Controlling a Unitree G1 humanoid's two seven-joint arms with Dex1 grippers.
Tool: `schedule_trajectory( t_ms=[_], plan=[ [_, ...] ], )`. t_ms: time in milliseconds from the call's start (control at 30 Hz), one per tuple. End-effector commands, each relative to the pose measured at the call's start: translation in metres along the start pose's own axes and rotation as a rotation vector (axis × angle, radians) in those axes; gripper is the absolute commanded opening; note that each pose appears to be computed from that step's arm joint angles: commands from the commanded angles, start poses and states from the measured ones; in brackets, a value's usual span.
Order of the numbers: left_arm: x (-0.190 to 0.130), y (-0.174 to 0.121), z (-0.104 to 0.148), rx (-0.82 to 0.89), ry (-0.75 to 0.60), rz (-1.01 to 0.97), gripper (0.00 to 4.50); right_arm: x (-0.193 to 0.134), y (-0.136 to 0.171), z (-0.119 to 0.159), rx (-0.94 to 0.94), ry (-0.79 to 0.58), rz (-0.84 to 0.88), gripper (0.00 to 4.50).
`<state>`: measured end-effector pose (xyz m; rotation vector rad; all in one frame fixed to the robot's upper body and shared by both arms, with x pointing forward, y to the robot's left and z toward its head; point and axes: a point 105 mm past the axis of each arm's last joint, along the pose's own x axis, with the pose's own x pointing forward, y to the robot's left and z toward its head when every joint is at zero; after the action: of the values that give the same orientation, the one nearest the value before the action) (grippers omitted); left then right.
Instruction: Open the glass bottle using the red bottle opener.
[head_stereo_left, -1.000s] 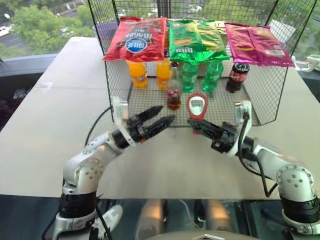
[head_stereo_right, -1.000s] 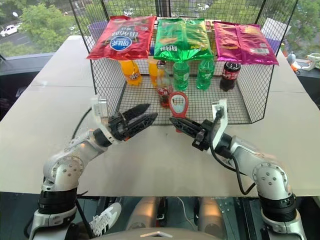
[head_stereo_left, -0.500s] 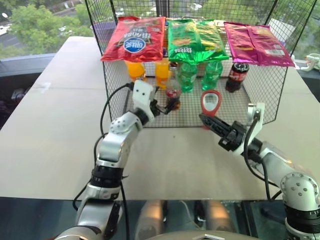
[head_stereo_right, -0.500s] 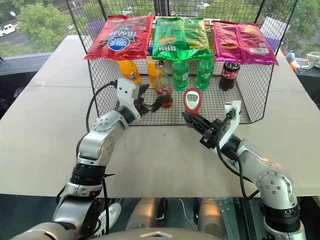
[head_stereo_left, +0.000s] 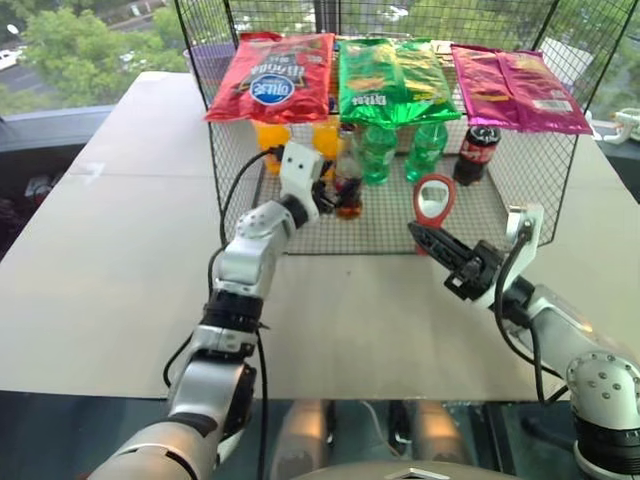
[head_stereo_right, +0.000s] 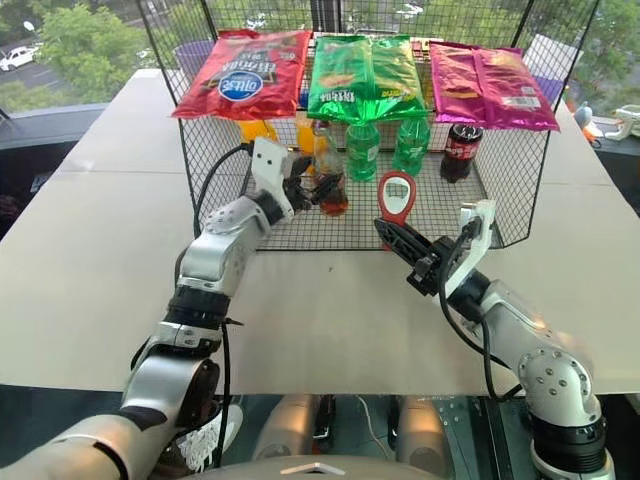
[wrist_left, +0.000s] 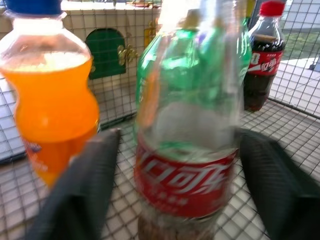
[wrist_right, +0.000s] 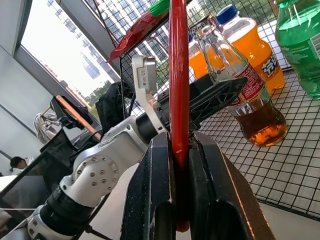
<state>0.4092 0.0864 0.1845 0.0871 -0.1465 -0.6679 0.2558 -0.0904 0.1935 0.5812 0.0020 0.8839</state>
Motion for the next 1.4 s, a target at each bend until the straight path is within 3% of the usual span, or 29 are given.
schedule_trajectory(
  t_ms=[33,200,367,533,700,1033,1067,1167,1400],
  plan=[
    [0.001,-0.002,0.015,0.038,-0.068,-0.036,2.34,-0.003,0.009,0.011,-0.043,-0.045,0.016,0.00],
    [-0.009,-0.013,0.024,0.034,-0.117,-0.129,2.34,-0.004,0.008,0.011,-0.043,-0.048,0.009,0.00],
    [-0.044,-0.039,0.046,-0.044,-0.195,-0.375,2.34,-0.005,0.007,0.011,-0.044,-0.051,0.005,0.00],
    [-0.076,-0.061,0.053,-0.150,-0.147,-0.605,2.34,-0.011,0.003,0.014,-0.057,-0.058,-0.018,0.00],
    [-0.096,-0.075,0.036,-0.161,-0.060,-0.685,2.34,-0.031,0.002,0.014,-0.091,-0.039,-0.075,0.00],
    [-0.101,-0.082,0.001,-0.038,-0.009,-0.686,2.34,-0.045,0.005,0.008,-0.127,-0.004,-0.132,0.00],
    [-0.101,-0.083,-0.001,-0.028,-0.009,-0.694,3.36,-0.045,0.006,0.006,-0.128,0.001,-0.130,0.00],
    [-0.102,-0.082,-0.002,-0.016,-0.014,-0.702,4.45,-0.043,0.007,0.004,-0.130,0.009,-0.126,0.00],
    [-0.102,-0.089,0.005,-0.015,-0.043,-0.752,4.45,-0.040,0.007,0.001,-0.156,0.030,-0.114,0.00]
  ],
)
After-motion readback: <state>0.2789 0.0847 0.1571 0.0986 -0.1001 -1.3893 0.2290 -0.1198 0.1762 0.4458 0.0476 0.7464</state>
